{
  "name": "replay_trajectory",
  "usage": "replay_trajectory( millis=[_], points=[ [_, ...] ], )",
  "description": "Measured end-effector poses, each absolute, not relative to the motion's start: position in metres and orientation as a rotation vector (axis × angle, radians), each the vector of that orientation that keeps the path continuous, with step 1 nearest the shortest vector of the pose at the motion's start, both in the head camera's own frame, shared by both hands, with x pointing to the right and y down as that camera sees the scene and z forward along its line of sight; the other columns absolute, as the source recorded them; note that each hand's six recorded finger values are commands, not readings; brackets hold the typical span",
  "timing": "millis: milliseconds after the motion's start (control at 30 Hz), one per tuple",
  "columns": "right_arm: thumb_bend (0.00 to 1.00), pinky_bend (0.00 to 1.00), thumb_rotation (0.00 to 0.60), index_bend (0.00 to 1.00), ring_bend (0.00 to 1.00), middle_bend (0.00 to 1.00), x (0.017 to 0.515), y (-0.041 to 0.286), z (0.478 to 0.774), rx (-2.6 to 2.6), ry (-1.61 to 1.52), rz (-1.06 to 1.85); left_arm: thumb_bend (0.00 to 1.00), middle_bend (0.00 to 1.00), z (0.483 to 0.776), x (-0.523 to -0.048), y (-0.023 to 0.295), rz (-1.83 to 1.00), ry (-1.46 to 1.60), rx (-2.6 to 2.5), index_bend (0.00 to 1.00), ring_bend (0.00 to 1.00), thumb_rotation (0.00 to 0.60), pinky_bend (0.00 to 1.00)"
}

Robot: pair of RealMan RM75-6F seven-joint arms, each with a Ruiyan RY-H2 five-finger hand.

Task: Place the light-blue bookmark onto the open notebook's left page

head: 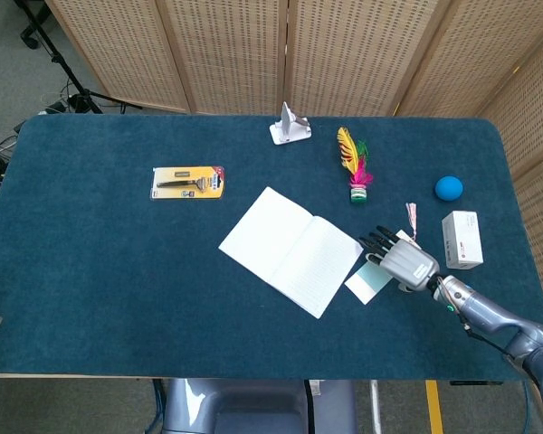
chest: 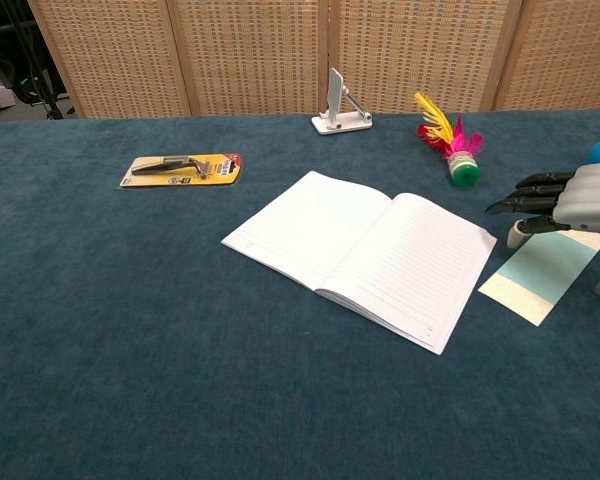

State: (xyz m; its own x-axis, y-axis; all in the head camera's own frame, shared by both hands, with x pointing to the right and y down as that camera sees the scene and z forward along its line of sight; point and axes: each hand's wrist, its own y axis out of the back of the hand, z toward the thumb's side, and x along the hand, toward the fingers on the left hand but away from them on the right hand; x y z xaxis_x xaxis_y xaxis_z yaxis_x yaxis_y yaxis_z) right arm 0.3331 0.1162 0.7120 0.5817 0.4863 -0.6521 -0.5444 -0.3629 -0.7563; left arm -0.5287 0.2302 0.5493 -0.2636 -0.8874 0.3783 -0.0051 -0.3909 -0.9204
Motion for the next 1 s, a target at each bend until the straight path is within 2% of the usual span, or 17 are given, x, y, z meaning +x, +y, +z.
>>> replay_trajectory(
  millis=[767, 867, 1000],
  points=[
    [0.00, 0.00, 0.600, 0.23, 0.00, 0.00, 0.321, 0.118, 0.717, -1.598, 0.096, 1.083, 0.00, 0.00, 0.550, -0.530, 0.230, -1.735, 1.148, -1.324, 0.00, 0.00, 0.600, 0.00],
    [0.00, 0.00, 0.600, 0.26, 0.00, 0.00, 0.319, 0.118, 0.718, -1.599, 0.095, 1.083, 0.00, 0.00, 0.550, -0.530, 0.230, -1.734, 1.149, -1.324, 0.00, 0.00, 0.600, 0.00],
    [0.00, 0.00, 0.600, 0.38, 0.00, 0.00, 0.318, 0.119, 0.718, -1.601, 0.093, 1.080, 0.00, 0.00, 0.549, -0.531, 0.230, -1.734, 1.150, -1.323, 0.00, 0.00, 0.600, 0.00]
  ],
)
